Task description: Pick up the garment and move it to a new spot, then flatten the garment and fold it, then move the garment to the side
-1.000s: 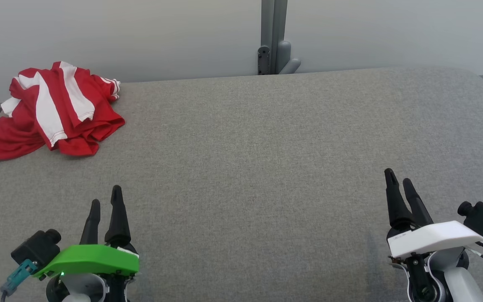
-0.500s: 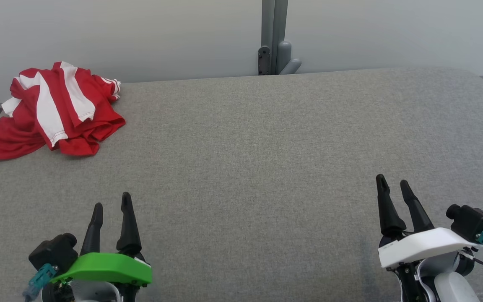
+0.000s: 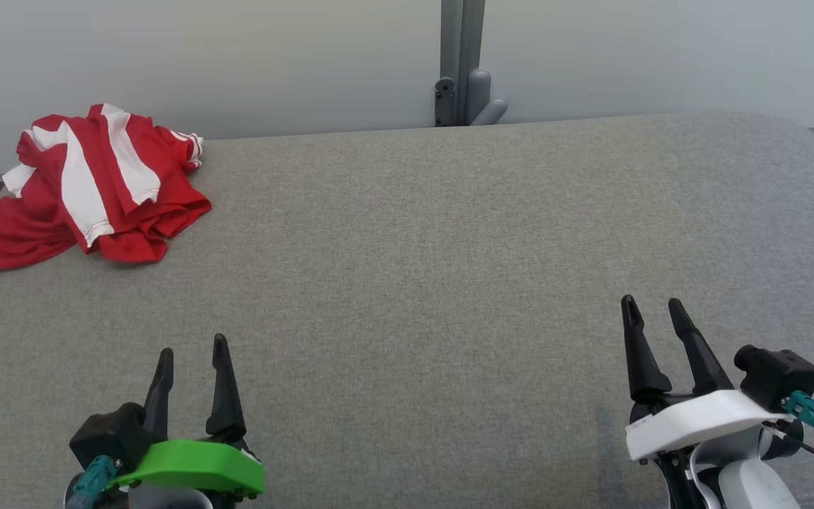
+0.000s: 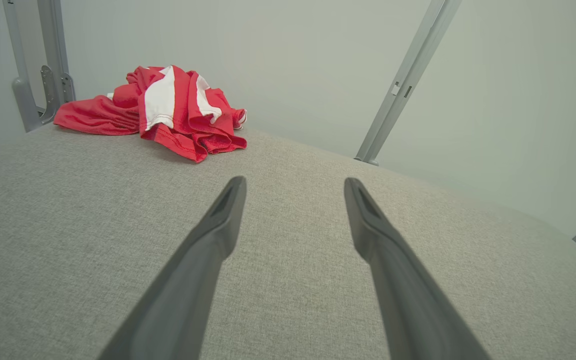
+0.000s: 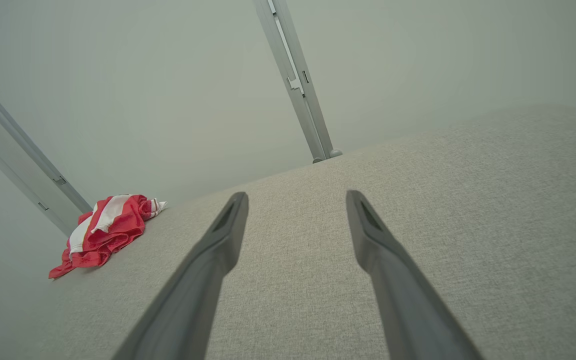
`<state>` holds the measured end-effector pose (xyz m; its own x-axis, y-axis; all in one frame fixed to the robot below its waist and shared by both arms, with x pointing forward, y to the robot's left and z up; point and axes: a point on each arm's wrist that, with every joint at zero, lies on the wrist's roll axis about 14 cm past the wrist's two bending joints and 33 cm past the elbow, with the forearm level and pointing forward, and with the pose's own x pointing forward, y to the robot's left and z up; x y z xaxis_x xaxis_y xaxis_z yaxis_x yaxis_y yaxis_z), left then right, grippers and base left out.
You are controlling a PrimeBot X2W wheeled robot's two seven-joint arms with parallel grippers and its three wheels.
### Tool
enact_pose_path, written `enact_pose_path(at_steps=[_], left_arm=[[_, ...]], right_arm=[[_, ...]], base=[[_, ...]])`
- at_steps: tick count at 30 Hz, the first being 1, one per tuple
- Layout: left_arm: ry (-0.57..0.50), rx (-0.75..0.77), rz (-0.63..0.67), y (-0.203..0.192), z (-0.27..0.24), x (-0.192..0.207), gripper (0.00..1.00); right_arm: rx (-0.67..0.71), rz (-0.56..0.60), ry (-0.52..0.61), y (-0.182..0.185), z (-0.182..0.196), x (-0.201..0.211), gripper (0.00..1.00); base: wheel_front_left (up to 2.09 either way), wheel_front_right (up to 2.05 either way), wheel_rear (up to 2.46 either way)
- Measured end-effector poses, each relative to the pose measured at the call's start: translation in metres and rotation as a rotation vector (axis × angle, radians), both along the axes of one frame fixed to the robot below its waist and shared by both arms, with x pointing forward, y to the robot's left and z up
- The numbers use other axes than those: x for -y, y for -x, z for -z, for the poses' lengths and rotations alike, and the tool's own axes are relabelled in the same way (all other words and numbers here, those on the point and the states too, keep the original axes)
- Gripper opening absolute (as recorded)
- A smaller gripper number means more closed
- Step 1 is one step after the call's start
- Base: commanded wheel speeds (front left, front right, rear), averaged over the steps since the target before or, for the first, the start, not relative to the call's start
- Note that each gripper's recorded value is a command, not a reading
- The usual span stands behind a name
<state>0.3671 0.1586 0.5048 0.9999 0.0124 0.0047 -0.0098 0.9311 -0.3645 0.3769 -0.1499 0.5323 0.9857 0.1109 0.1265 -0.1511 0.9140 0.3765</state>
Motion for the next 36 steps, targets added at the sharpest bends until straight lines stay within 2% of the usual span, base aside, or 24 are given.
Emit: enact_pose_path(at_steps=[36], left_arm=[[-0.236, 0.075, 0.019, 0.008, -0.005, 0.006, 1.0]], right_arm=[[0.109, -0.027, 0.273, 0.004, -0.012, -0.014, 1.0]], base=[[0.0, 0.0, 0.0]])
